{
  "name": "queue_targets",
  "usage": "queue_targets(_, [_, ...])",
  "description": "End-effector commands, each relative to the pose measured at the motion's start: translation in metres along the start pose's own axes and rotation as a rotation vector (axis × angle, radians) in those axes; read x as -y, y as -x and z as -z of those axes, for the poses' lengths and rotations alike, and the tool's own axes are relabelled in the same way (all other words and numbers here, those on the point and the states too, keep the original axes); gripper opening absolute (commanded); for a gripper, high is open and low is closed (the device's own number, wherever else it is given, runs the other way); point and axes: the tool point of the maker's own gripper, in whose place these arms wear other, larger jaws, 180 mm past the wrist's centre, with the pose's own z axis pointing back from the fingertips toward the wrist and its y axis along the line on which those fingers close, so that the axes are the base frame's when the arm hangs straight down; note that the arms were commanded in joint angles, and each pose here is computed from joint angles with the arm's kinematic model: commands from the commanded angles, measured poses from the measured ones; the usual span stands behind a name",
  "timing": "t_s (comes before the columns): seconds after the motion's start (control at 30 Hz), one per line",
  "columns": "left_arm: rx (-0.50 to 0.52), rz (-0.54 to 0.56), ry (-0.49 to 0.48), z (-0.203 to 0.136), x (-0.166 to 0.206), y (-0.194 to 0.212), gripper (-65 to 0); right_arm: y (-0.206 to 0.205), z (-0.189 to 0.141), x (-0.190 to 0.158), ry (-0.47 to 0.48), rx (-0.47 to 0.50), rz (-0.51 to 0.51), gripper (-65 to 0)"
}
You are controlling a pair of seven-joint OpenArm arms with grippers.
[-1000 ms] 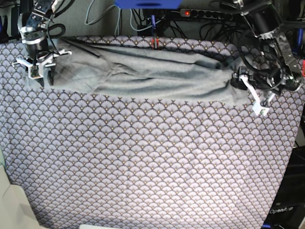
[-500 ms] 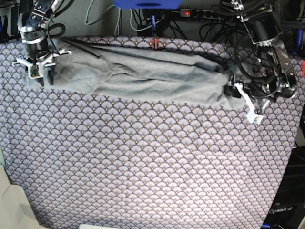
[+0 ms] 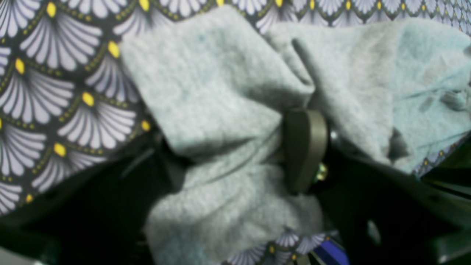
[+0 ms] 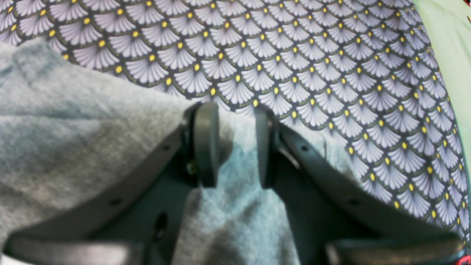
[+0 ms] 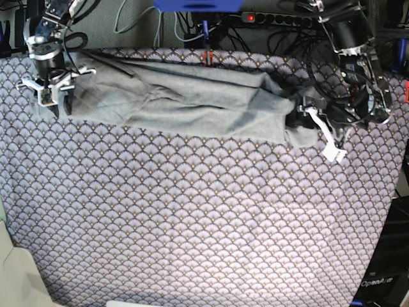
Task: Fold the T-shirt properly
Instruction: 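Lift the shirt end with the left gripper and move it inward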
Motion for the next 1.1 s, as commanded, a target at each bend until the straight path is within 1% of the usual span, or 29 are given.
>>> queue_targets(0.0, [-0.125,-0.011,0.022,0.011,0.010,0.030,-27.0,-0.013,0.000,0.005,0.013,0.050,-0.006,-46.5])
queue_targets(0.03, [-0.126,-0.011,0.021,0.011,0.009,0.031,-28.6,-0.013,0.000,0.005,0.013,0.050,-0.006,-46.5])
queue_targets(0.1, [-0.127,-0.012,0.022,0.011,0.009,0.031,-36.6,-0.013,0.000,0.005,0.013,0.050,-0.006,-46.5])
queue_targets(0.17, [-0.127,-0.012,0.022,0.011,0.009,0.031,-48.7,-0.013,0.000,0.005,0.013,0.050,-0.006,-46.5])
queue_targets(0.23, [-0.124,-0.016,0.018,0.011,0.008,0.031,-62.6,-0.013,0.000,0.005,0.013,0.050,-0.006,-46.5])
queue_targets(0.27, [-0.124,-0.016,0.018,0.011,0.008,0.031,-65.0,-0.013,0.000,0.005,0.013,0.050,-0.006,-46.5])
queue_targets(0.43, [-0.104,-0.009,0.021,0.009,0.010,0.025,-65.0,-0.013,0.000,0.005,0.013,0.050,-0.006,-46.5])
queue_targets(0.53, [-0.068,0.005,0.046,0.014,0.026,0.014,-65.0,-0.011,-0.001,0.005,0.012,0.045,-0.006,-46.5])
queue_targets(0.6, [-0.031,0.038,0.051,0.013,0.037,0.001,-65.0,-0.011,-0.001,0.005,0.012,0.045,-0.006,-46.5])
queue_targets(0.63, [0.001,0.060,0.058,0.012,0.046,-0.012,-65.0,-0.011,-0.001,0.005,0.012,0.045,-0.006,-46.5])
queue_targets(0.73, [0.049,0.135,0.083,0.016,0.070,-0.043,-65.0,-0.010,-0.001,0.005,0.011,0.042,-0.006,-46.5])
queue_targets(0.83, [0.071,0.191,0.114,0.020,0.090,-0.063,-65.0,-0.011,-0.001,0.005,0.012,0.044,-0.006,-46.5])
queue_targets(0.87, [0.075,0.176,0.127,0.022,0.096,-0.066,-65.0,-0.011,-0.001,0.005,0.012,0.045,-0.006,-46.5])
queue_targets(0.93, [0.069,0.098,0.135,0.026,0.102,-0.067,-65.0,-0.011,-0.001,0.005,0.012,0.042,-0.006,-46.5])
queue_targets(0.97, [0.064,0.078,0.140,0.028,0.107,-0.067,-65.0,-0.010,-0.001,0.005,0.012,0.040,-0.005,-46.5])
queue_targets(1.0, [0.055,0.070,0.149,0.031,0.112,-0.067,-65.0,-0.010,-0.001,0.005,0.012,0.040,-0.005,-46.5])
queue_targets(1.07, [0.039,0.097,0.167,0.036,0.124,-0.068,-65.0,-0.010,-0.001,0.005,0.012,0.038,-0.005,-46.5])
